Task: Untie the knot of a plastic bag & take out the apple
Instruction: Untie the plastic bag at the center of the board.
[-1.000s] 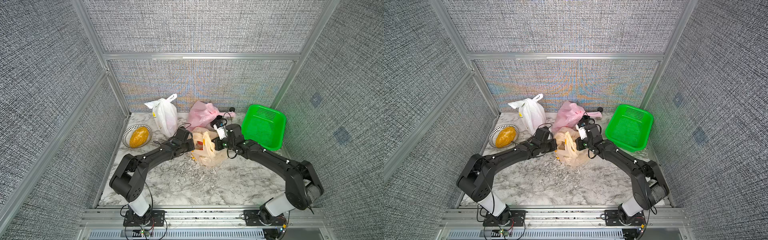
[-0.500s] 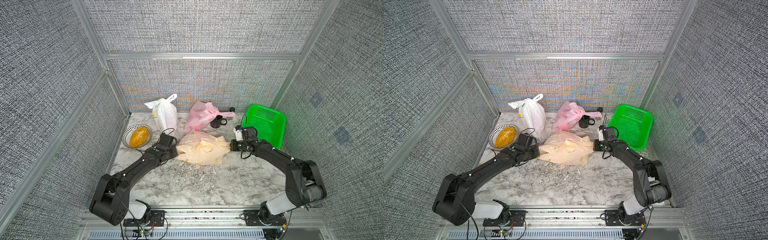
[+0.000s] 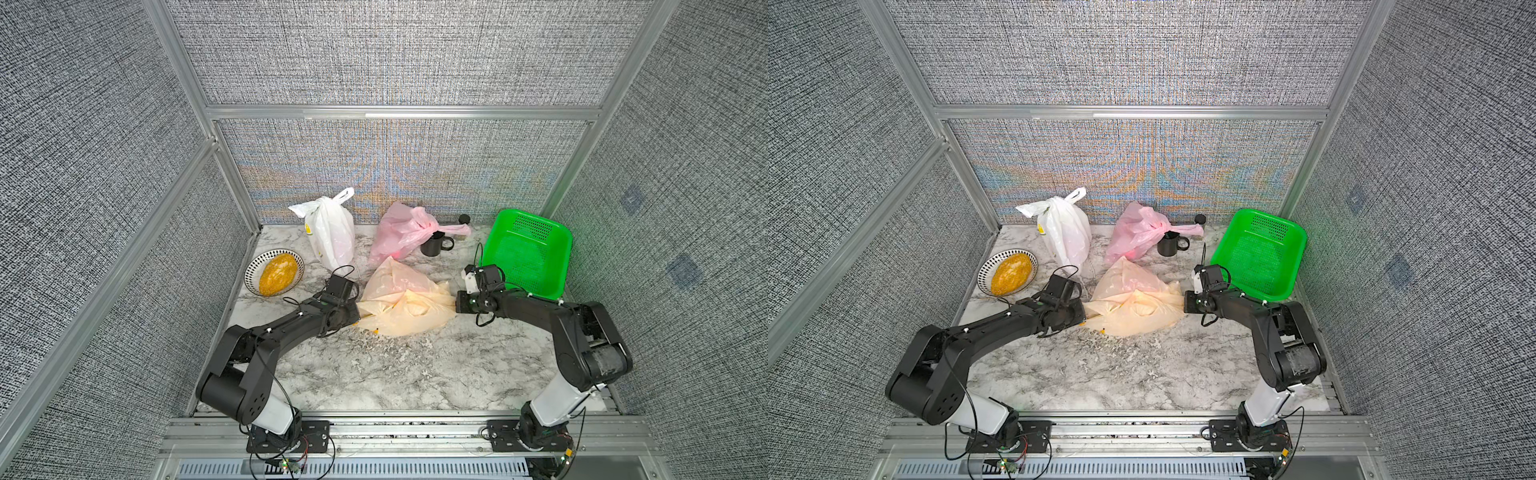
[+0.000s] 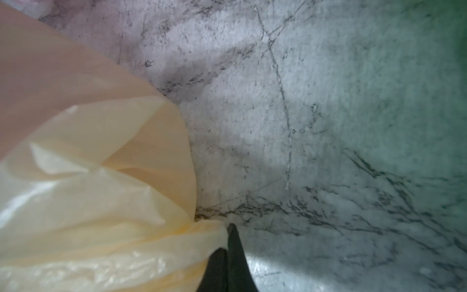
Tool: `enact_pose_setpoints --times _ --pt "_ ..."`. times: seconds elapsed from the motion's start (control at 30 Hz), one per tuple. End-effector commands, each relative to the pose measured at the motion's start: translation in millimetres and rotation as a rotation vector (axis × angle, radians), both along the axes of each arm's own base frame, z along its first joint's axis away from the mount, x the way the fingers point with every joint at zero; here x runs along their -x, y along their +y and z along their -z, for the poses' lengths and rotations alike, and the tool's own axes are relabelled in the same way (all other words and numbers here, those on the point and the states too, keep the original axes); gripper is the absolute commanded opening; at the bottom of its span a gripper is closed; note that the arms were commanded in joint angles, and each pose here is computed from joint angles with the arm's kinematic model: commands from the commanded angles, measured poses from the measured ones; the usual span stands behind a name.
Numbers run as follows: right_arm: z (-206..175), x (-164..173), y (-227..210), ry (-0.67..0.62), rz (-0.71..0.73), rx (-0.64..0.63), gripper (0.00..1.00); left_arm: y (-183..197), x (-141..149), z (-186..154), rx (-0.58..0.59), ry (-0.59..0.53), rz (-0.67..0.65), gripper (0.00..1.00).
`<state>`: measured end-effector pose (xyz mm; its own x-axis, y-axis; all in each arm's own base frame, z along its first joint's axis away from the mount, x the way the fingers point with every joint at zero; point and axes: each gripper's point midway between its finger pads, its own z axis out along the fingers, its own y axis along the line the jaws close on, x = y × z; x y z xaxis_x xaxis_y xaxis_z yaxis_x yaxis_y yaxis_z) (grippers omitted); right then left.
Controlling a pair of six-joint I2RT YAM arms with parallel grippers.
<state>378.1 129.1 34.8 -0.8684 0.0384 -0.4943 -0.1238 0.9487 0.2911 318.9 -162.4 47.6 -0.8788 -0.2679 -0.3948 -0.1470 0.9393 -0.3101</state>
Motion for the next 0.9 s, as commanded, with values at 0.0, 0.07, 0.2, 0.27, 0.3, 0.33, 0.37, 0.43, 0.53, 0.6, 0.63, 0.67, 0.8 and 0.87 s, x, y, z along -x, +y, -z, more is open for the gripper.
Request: enact_pose_setpoints --times 0.0,0.07,0.2,0.27,0.3,0.33,0.37,0.43,0.53,0.6,0.63,0.67,0.8,0.87 --pt "-10 -6 5 -0.043 -0.013 0.003 0.00 -17 -10 -15 -0.007 -0.071 0.077 0.35" --pt "-19 -6 10 -0.060 -0.032 0.015 0.04 -24 -9 -26 -0.014 -0.109 0.107 0.42" --pt "-47 -3 21 -0.098 -0.069 0.034 0.37 -29 -2 -49 -0.014 -0.175 0.149 0.49" --pt "-63 0 27 -0.119 -0.084 0.040 0.49 -28 1 -61 -0.024 -0.202 0.164 0.51" --pt "-73 2 30 -0.134 -0.090 0.042 0.54 -28 3 -67 -0.032 -0.217 0.173 0.53" --pt "-81 3 32 -0.147 -0.097 0.045 0.58 -28 5 -73 -0.038 -0.232 0.183 0.54" --pt "-88 5 34 -0.157 -0.102 0.048 0.61 -27 7 -77 -0.040 -0.243 0.190 0.54" --pt "-107 9 39 -0.189 -0.118 0.050 0.66 -26 9 -84 -0.043 -0.260 0.195 0.55" --pt "-131 13 50 -0.233 -0.149 0.044 0.72 -27 10 -93 -0.045 -0.283 0.214 0.56" --pt "-145 16 60 -0.256 -0.176 0.041 0.84 -28 10 -94 -0.051 -0.282 0.222 0.56" --pt "-152 17 67 -0.271 -0.197 0.036 0.86 -29 10 -95 -0.055 -0.281 0.231 0.56" --pt "-156 20 74 -0.277 -0.219 0.030 0.91 -30 11 -97 -0.057 -0.286 0.238 0.56" --pt "-165 31 104 -0.283 -0.319 0.017 0.97 -36 13 -109 -0.076 -0.322 0.282 0.57" --pt "-160 36 114 -0.276 -0.356 0.009 0.97 -40 12 -115 -0.088 -0.345 0.313 0.58"
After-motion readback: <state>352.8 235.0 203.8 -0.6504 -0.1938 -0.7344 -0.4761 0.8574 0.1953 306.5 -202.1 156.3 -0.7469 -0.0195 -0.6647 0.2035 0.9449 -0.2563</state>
